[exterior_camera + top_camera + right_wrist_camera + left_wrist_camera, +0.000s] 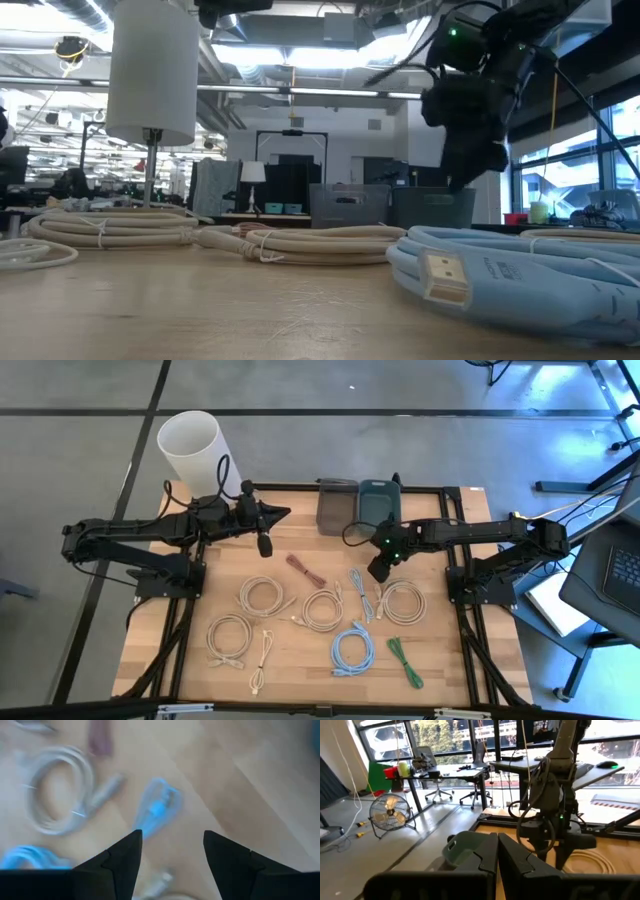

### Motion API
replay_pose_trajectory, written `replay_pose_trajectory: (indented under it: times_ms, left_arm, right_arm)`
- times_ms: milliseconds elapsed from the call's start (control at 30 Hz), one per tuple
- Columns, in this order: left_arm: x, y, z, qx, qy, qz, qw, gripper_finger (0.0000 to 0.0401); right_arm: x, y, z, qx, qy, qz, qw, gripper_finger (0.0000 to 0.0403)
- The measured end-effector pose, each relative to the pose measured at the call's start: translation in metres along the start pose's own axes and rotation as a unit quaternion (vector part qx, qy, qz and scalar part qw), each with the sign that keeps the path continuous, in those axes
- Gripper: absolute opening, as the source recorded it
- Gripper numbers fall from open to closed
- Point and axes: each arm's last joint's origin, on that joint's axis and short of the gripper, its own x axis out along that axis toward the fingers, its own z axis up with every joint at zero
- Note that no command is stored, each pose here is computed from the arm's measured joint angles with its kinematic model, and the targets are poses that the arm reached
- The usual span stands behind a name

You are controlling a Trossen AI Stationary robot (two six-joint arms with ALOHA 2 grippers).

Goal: Pick & Place USB Port
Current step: Put the light brown HDMI cable into the blue bin

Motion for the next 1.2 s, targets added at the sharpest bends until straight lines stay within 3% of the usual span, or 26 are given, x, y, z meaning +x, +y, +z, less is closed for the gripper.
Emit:
replay_pose_trajectory:
  times_ms: [200,267,400,533,733,900,1200]
  left_arm:
    - [0.0,0.0,0.0,0.004,0.001,0.004,1.0,0.0006]
    - [0.0,0.0,0.0,0.004,0.001,0.004,1.0,0.0006]
    - [0.0,0.0,0.0,0.008,0.002,0.004,1.0,0.0006]
    - [0.0,0.0,-0.001,0.018,0.004,0.004,1.0,0.0006]
    - [0.0,0.001,-0.001,0.019,0.006,0.013,1.0,0.0006]
    - [0.0,0.001,-0.001,0.019,0.006,0.013,1.0,0.0006]
    - [0.0,0.001,-0.001,0.018,0.005,0.013,1.0,0.0006]
  right_arm:
    - [-0.002,0.002,0.005,-0.007,-0.001,0.031,0.999,0.022]
    - [-0.003,0.0,-0.004,-0.035,0.052,0.032,0.998,0.022]
    - [-0.008,-0.01,-0.029,-0.037,0.174,-0.04,0.983,0.022]
    - [-0.012,-0.009,-0.043,-0.057,0.231,-0.07,0.969,0.022]
    - [-0.011,0.003,-0.053,-0.098,0.246,-0.062,0.962,0.022]
    - [-0.007,0.015,-0.05,-0.092,0.229,0.006,0.969,0.022]
    - [-0.006,0.017,-0.05,-0.11,0.212,-0.017,0.971,0.022]
